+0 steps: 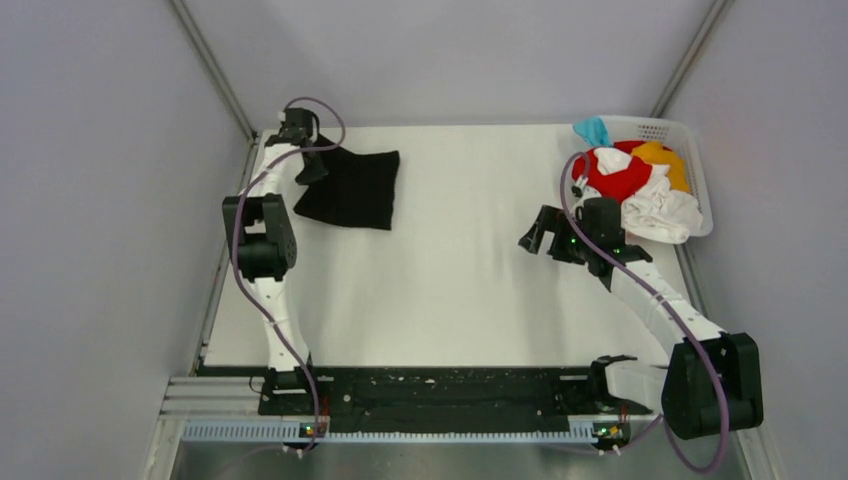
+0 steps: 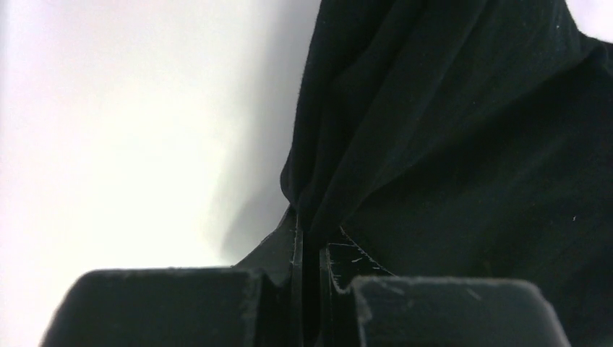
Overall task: Fold and stack the t-shirts
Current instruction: Put the neatly folded tshirt into the corner of the board with the left arm, then reset both arms
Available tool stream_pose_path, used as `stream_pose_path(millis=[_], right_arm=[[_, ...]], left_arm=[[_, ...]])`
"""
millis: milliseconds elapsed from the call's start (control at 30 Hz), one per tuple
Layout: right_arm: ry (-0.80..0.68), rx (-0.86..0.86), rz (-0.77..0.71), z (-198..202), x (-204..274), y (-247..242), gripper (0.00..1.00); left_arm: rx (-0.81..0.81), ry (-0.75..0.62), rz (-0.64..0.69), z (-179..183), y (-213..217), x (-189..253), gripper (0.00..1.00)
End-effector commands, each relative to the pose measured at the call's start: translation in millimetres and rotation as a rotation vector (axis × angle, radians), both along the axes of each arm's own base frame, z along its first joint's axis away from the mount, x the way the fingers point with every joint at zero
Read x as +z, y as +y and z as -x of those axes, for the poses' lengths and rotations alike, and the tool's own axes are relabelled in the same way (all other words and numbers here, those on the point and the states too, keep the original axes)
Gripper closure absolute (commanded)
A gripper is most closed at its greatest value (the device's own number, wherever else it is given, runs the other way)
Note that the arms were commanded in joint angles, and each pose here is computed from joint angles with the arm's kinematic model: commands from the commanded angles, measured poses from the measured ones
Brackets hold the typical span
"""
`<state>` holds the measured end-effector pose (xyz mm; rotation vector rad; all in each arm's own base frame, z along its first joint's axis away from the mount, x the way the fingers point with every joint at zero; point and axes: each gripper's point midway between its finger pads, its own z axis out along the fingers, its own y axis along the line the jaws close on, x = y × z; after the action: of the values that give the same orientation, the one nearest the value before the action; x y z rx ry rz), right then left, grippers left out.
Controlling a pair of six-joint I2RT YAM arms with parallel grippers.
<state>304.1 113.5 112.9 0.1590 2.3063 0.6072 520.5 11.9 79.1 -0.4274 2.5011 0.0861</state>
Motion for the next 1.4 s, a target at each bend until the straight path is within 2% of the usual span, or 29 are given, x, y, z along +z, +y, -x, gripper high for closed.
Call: stream_pose_path(millis=[0,133,300,433,533,567,600,633,667,700,867,933,967,1067,1233,1300,1367], right_arm=[[-0.058,-0.03,0.065,-5.5,6.7,-10.5,0.01],[-0.096,-0.067,0.086,-6.1,7.3,-18.2,0.01],[-0.138,-0.077,0.102,-7.7,13.2,-22.1,0.01],[-0.158,-0.094,0.116,-7.6,13.9,-26.4,0.01],[-0.172,-0.101,0.119,-8.1,16.1,-27.8,0.01],[-0.172,-0.107,0.123,-8.5,16.3,-29.1,0.01],[-0.175,-0.11,0.127,-8.8,17.1,-29.9,0.01],[-0.173,-0.118,0.132,-9.1,17.0,-31.4,0.01],[-0.171,-0.126,0.137,-9.2,17.0,-33.2,0.01],[-0.17,-0.133,0.141,-9.3,17.9,-34.3,0.01],[-0.21,-0.165,0.141,-10.7,26.6,-38.8,0.01],[-0.225,-0.189,0.138,-9.7,29.0,-41.9,0.01],[-0.232,-0.211,0.146,-9.0,30.1,-46.2,0.01],[-0.255,-0.271,0.169,-6.0,37.1,-57.7,0.01],[-0.28,-0.392,0.216,1.0,50.2,-81.2,0.01],[-0.302,-0.426,0.219,3.7,54.4,-87.0,0.01],[-0.325,-0.462,0.228,7.3,57.9,-94.1,0.01]], left_arm=[[0.068,0.016,-0.145,-17.6,72.1,9.7,1.0],[0.116,-0.029,-0.15,-38.7,119.6,15.9,1.0],[0.152,-0.086,-0.141,-60.1,157.7,14.6,1.0],[0.107,-0.168,-0.145,-81.5,167.9,26.3,1.0],[0.112,-0.196,-0.181,-86.6,174.6,34.7,0.92],[0.14,-0.191,-0.205,-83.8,180.1,38.6,0.87],[0.176,-0.186,-0.232,-79.1,186.3,44.8,0.76],[0.208,-0.184,-0.254,-73.9,191.3,53.0,0.45],[0.231,-0.192,-0.262,-69.2,193.0,64.3,0.07],[0.242,-0.208,-0.259,-65.9,191.7,76.1,0.02],[0.222,-0.387,-0.13,-43.5,155.2,153.4,0.01],[0.178,-0.492,-0.05,-31.7,128.3,184.8,0.01],[0.145,-0.583,-0.017,-24.7,112.8,215.3,0.01],[0.109,-0.674,0.052,6.8,74.5,245.1,0.01],[0.02,-0.743,0.127,77.8,4.2,244.9,0.01],[-0.057,-0.751,0.16,109.9,-33.6,225.2,0.01],[-0.126,-0.715,0.211,140.5,-59.9,185.7,0.01]])
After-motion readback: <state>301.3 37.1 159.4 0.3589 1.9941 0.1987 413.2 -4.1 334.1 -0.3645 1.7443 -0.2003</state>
